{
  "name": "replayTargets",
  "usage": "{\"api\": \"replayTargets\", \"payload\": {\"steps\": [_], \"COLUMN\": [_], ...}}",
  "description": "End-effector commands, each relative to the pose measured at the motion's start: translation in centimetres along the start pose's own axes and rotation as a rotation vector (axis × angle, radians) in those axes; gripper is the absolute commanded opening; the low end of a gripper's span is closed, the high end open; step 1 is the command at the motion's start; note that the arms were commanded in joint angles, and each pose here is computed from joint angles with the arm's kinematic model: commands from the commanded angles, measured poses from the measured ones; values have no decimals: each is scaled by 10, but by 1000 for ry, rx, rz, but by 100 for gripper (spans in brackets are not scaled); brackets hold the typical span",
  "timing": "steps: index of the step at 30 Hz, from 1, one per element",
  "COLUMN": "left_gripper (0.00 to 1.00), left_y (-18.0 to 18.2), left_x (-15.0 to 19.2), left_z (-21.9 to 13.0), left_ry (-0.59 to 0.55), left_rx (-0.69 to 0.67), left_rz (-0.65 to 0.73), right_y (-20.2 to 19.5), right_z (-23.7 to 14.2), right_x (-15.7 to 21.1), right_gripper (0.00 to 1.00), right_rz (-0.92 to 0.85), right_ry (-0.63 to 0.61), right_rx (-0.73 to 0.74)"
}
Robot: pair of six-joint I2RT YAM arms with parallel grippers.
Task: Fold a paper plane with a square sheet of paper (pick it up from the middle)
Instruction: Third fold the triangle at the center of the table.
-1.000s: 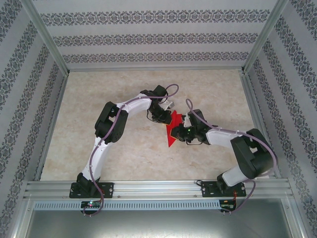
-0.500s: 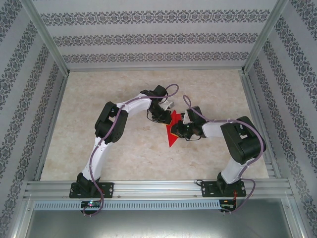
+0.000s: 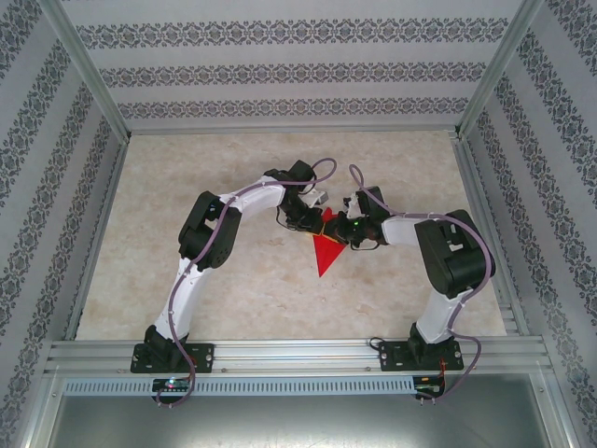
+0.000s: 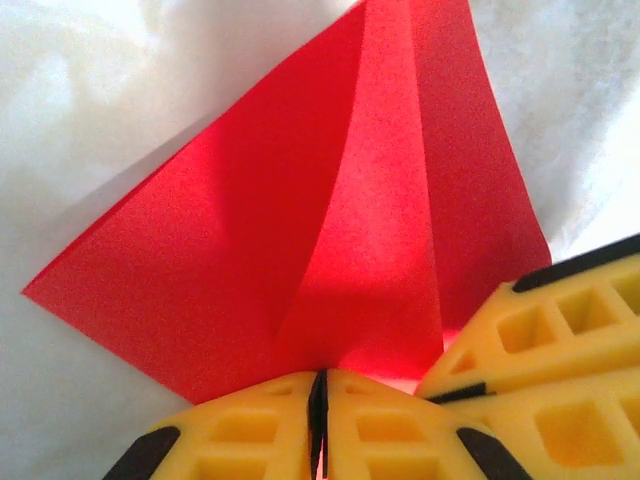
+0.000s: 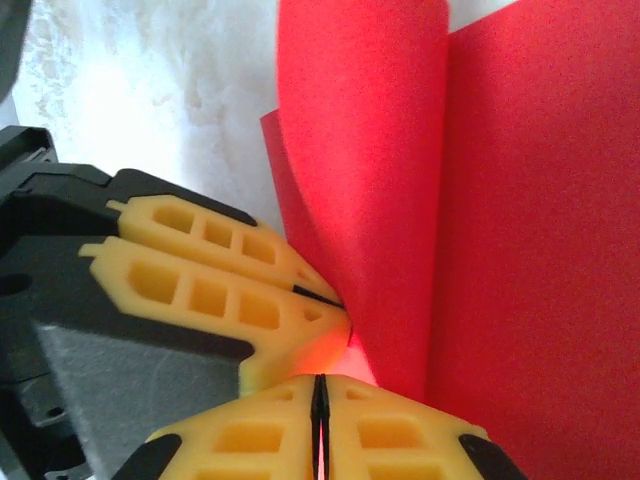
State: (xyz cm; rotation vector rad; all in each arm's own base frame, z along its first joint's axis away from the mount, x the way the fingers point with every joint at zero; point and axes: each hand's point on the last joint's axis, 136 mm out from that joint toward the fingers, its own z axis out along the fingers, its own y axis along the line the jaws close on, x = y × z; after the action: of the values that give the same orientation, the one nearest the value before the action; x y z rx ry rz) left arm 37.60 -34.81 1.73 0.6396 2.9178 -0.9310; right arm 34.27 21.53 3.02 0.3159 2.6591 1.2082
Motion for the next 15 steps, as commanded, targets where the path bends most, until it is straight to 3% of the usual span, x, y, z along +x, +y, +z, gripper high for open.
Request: {"api": "replayTargets", "payload": {"steps": [1, 15], "left_gripper": [13, 14], "left_y": [48, 35], "left_x": [45, 30], "left_z": [43, 34], "left_ry": [161, 120], "left_rx": [-134, -77], "left_rz": [-68, -73], "right_y": [-14, -36], "right_z": [4, 8], "right_x": [0, 5], "right_gripper": [11, 11], "right_rz": [-2, 3], "right_ry": [29, 58], "right_rx": [35, 118]}}
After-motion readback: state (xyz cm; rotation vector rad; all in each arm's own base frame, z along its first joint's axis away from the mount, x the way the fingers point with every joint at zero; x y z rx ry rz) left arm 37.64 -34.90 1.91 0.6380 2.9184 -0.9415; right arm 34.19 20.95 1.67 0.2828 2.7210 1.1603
